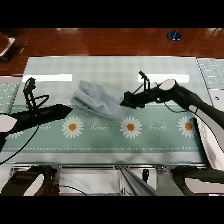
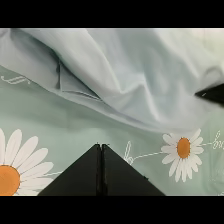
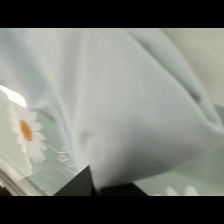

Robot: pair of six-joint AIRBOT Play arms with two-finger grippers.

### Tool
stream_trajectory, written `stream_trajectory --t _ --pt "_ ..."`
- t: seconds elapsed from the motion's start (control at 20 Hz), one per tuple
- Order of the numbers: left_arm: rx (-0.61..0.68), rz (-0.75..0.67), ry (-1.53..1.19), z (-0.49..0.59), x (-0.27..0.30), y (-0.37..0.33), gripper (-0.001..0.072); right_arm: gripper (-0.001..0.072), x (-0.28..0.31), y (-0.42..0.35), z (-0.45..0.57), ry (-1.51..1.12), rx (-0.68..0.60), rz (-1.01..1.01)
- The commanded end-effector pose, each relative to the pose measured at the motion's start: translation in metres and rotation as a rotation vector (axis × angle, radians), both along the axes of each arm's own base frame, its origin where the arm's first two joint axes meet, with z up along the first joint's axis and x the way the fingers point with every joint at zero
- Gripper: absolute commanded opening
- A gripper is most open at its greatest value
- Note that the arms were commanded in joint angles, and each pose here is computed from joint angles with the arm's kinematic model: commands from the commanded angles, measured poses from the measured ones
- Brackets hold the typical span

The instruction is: Fold the shirts.

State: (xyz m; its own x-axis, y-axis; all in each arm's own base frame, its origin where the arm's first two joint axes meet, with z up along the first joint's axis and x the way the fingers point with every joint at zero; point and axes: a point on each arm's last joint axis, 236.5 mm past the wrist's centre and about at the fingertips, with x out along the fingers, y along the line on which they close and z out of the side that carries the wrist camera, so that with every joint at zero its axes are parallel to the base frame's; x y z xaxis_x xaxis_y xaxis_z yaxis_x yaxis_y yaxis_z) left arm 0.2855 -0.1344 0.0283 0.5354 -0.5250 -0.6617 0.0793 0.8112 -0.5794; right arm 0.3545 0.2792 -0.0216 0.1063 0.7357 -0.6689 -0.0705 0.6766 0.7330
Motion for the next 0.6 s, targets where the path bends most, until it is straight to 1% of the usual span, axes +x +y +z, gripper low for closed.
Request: stream_trajectory --t 0.0,0.1,0.2,0.35,0.55 --pt "0.001 0.002 0.0 0.0 0.0 0.001 0.0017 0.0022 0.009 0.01 0.074 -0.136 0.002 0.162" --pt "0.001 0.002 0.0 0.0 0.0 0.001 0.0017 0.0022 0.021 0.0 0.112 -0.212 -0.053 0.185" --pt "0.001 0.001 0.001 0.0 0.0 0.0 0.0017 0.0022 0.038 -0.027 0.144 -0.295 -0.161 0.154" --pt "0.001 -0.001 0.002 -0.001 0.0 0.0 0.0017 0.0022 0.053 -0.082 0.192 -0.375 -0.266 0.061" --pt "0.001 -0.001 0.002 -0.001 0.0 0.0 0.0018 0.0022 0.053 -0.167 0.24 -0.408 -0.347 -0.102"
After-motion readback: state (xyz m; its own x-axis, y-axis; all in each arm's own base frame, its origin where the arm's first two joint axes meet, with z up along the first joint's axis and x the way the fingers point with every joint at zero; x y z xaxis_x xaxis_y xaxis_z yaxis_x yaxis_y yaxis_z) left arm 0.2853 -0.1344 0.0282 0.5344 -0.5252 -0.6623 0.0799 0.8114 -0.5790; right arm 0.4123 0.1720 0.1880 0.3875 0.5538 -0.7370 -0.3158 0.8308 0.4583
